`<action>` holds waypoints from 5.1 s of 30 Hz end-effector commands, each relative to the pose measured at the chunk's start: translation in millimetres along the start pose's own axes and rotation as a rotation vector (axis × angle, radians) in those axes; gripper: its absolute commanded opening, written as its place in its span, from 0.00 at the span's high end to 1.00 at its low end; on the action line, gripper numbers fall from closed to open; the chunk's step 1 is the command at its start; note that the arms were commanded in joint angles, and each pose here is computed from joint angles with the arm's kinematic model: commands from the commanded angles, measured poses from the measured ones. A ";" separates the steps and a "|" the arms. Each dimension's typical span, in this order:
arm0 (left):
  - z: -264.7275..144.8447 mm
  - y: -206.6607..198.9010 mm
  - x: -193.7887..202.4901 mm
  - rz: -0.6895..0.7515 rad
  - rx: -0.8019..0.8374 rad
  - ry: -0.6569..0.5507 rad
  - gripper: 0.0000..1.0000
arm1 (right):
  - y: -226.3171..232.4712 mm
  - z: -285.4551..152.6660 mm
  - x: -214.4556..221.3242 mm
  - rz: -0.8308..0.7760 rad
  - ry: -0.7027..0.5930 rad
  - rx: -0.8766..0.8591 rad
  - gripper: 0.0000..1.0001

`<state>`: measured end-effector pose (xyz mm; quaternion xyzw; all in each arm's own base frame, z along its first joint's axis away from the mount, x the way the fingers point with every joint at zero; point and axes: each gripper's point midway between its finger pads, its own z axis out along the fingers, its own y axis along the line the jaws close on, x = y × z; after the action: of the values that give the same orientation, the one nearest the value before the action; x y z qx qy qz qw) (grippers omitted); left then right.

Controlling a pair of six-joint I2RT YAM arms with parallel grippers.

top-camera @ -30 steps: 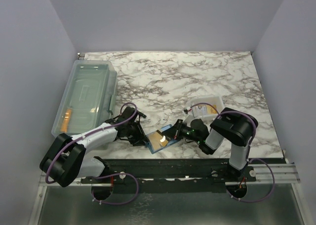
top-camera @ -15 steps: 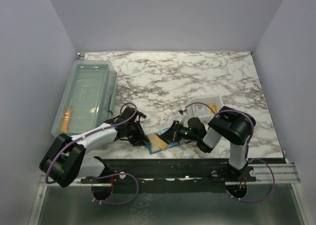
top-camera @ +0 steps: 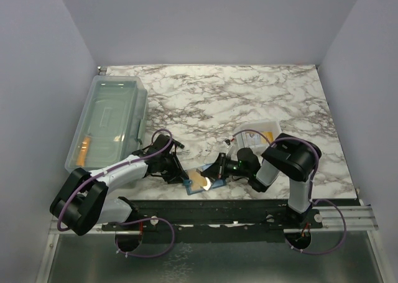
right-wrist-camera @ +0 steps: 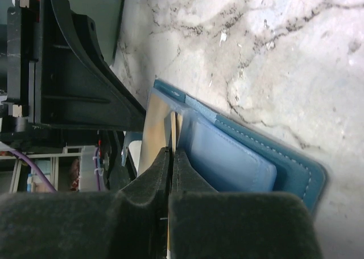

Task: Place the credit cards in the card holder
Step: Insert the credit card into the card holder.

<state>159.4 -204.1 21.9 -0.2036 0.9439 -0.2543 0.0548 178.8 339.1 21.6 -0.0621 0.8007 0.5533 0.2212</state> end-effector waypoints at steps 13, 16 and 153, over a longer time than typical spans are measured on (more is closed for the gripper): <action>7.9 27.6 3.6 -0.036 -0.075 -0.014 0.65 | -8.7 4.9 -26.3 -0.038 -0.131 0.065 1.00; 7.1 29.7 -0.7 -0.058 -0.078 -0.039 0.64 | -9.5 15.9 -33.1 -0.076 -0.107 0.085 1.00; 0.4 0.2 -12.7 -0.047 0.056 -0.050 0.65 | 43.7 34.6 15.2 -0.458 0.144 0.424 0.30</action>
<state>169.8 -206.4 24.6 -0.2353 0.9252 -0.2922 0.0565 173.8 370.3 34.1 -0.2238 0.8888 0.2636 0.3007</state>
